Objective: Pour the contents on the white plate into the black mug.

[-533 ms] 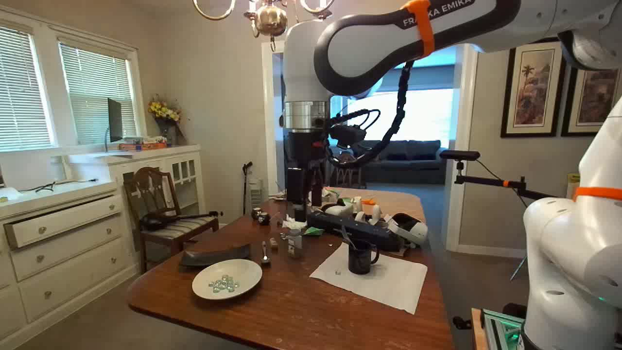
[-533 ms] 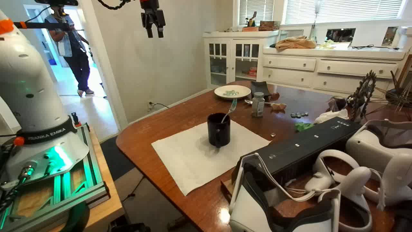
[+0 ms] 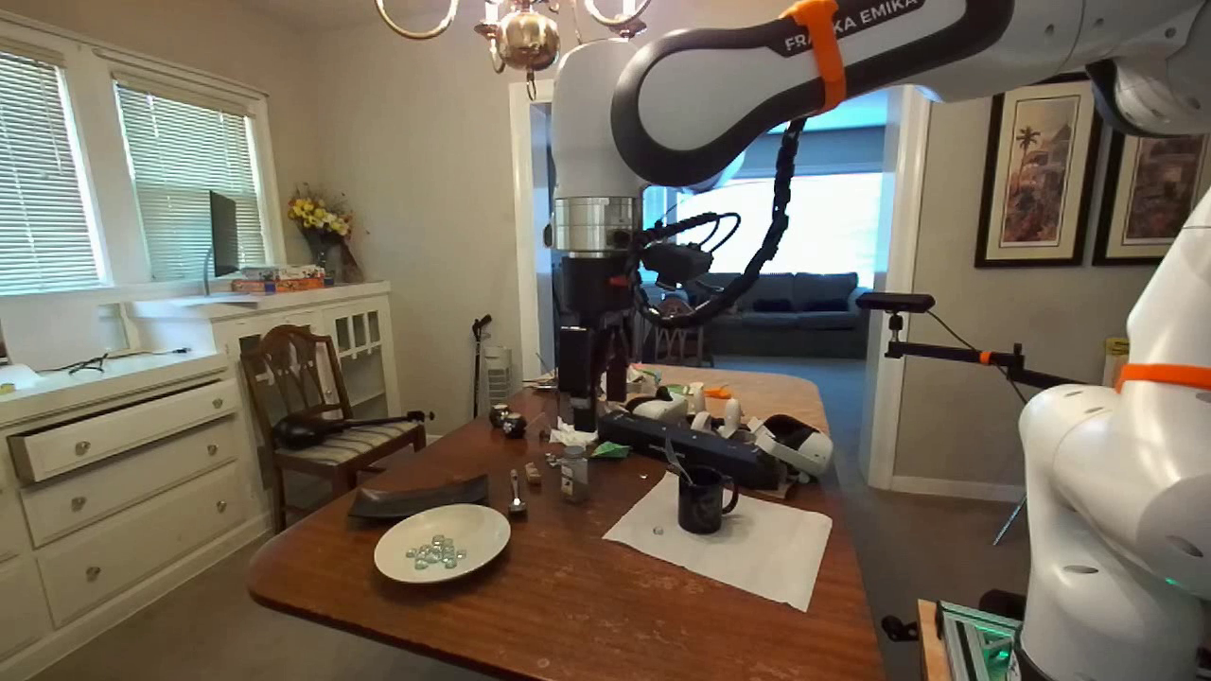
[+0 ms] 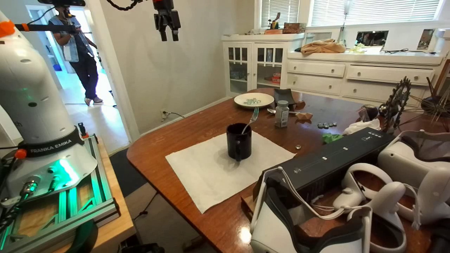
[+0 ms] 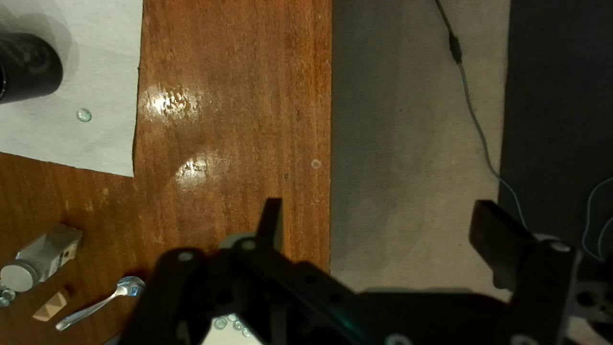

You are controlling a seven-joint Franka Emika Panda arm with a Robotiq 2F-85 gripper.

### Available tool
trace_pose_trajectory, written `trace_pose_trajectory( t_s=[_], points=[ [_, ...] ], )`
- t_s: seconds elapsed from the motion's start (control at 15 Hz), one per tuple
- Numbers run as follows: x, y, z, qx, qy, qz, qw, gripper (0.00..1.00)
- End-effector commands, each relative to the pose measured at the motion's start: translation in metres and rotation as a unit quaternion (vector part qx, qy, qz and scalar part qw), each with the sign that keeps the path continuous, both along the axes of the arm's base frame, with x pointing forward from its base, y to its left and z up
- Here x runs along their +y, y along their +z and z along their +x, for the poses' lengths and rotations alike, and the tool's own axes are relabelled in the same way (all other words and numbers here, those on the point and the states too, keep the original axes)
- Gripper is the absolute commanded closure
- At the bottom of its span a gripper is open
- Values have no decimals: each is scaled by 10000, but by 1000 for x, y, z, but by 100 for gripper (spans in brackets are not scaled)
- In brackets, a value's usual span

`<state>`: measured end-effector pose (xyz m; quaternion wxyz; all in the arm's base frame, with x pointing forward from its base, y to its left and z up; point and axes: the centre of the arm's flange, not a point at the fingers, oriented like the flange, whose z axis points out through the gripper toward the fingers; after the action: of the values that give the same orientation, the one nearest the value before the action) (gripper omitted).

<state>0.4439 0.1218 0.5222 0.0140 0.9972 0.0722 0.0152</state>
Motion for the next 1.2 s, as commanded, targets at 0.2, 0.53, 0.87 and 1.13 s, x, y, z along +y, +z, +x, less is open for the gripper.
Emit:
trace_pose_trajectory(
  t_s=[0.2, 0.53, 0.87, 1.13],
  points=[
    [0, 0, 0, 0, 0, 0, 10000, 0],
    [0, 0, 0, 0, 0, 0, 10000, 0],
    [-6, 1, 5, -24, -96, 63, 9999, 0],
    [-45, 9, 29, -189, -621, 425, 9970, 0]
  ],
)
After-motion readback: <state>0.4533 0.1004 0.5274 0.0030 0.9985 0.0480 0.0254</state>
